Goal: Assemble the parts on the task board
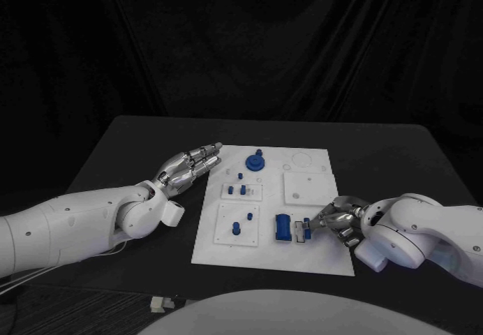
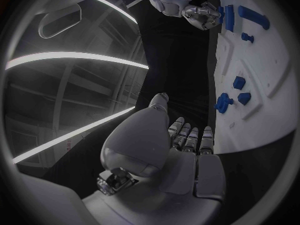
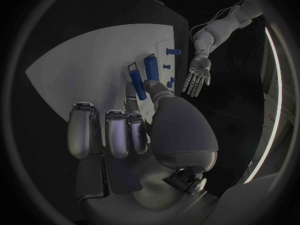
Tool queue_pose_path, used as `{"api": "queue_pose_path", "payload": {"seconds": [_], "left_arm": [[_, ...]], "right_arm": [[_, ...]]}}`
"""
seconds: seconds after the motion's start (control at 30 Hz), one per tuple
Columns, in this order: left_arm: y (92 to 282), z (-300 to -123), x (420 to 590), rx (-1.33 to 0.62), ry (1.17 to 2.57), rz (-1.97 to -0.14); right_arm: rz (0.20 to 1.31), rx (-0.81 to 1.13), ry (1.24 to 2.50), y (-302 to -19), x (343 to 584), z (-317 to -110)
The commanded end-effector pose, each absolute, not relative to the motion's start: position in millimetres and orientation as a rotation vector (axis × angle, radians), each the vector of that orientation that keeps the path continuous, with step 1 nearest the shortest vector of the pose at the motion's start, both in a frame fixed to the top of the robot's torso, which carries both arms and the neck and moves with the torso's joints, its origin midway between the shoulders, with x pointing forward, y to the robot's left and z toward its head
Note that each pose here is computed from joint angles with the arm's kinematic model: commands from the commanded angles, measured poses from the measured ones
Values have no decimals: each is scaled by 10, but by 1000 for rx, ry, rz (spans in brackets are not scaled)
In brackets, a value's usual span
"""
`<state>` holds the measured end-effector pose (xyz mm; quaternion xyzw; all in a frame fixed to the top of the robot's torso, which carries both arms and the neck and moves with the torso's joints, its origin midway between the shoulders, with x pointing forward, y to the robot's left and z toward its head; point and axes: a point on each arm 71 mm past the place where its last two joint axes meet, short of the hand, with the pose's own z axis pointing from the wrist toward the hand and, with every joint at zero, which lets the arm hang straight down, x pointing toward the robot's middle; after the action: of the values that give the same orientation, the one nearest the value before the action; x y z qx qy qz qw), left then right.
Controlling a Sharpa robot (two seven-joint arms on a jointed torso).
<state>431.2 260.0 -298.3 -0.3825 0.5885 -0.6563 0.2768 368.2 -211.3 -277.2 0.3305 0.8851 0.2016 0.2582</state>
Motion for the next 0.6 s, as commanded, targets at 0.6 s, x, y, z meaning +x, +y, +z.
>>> {"api": "queue_pose_path", "payload": {"seconds": [0.6], "left_arm": [[2583, -2974, 4305, -1027, 1570, -1791]], "right_arm": [[529, 869, 2440, -2044, 3691, -2845]]}}
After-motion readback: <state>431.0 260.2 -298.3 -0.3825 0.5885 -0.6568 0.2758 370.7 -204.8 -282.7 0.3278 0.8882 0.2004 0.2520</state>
